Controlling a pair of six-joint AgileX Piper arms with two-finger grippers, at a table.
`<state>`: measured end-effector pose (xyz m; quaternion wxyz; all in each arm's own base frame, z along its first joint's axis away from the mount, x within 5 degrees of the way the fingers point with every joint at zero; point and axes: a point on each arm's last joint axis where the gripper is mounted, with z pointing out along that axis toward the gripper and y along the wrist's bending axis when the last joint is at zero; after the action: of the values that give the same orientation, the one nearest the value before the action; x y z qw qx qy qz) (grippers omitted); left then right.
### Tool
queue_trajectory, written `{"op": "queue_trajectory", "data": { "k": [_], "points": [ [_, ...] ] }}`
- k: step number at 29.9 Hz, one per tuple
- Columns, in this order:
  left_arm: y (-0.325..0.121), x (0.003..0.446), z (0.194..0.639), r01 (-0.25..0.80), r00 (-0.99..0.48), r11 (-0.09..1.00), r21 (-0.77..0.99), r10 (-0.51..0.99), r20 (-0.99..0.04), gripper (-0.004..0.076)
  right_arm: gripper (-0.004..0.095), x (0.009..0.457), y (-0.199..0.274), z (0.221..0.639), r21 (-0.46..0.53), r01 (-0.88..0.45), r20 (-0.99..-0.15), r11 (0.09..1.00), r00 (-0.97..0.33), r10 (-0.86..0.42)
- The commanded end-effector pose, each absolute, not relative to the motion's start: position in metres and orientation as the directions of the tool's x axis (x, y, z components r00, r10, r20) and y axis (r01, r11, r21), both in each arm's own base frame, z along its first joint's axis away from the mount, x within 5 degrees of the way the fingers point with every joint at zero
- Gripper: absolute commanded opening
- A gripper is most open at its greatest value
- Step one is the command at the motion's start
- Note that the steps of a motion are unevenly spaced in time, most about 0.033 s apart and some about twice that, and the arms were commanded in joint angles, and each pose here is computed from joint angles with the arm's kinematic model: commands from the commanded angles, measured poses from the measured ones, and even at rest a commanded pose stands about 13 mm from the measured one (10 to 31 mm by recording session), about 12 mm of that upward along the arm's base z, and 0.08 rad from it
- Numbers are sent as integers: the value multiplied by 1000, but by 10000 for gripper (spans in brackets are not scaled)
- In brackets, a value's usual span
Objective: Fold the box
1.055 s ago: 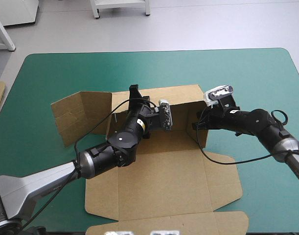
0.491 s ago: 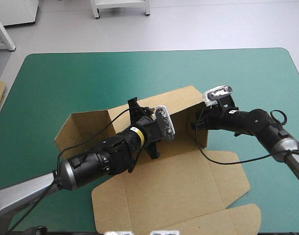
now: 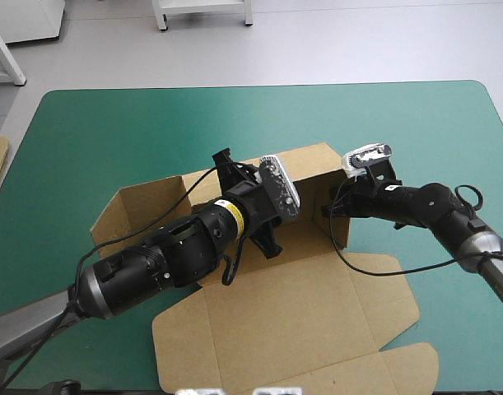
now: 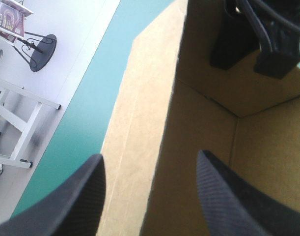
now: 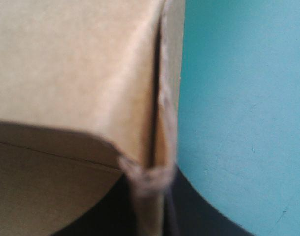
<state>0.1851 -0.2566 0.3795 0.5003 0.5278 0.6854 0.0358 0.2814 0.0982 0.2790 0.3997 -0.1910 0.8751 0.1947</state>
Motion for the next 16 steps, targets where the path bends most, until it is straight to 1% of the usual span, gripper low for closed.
{"op": "queue_trajectory", "data": {
  "k": [1,4,7,9,13,16],
  "points": [
    [-249,177,416,679,89,483,553,693,-715,403,-18,276,104,291,252,-505,-775,826,-617,-141],
    [-242,177,433,657,81,498,567,700,-709,403,-19,276,104,291,249,-506,-775,826,-616,-144],
    [-227,185,455,612,59,562,556,669,-741,403,-17,276,104,291,249,-506,-775,826,-616,-144],
    [-211,196,468,561,27,622,547,647,-762,403,-17,276,104,291,250,-505,-774,826,-617,-142],
    [-160,226,486,445,-111,777,446,542,-833,403,-17,276,104,291,250,-505,-774,826,-617,-142],
    [-114,248,489,332,-220,873,358,441,-870,403,-17,276,104,291,252,-507,-772,824,-618,-145]
  ]
}}
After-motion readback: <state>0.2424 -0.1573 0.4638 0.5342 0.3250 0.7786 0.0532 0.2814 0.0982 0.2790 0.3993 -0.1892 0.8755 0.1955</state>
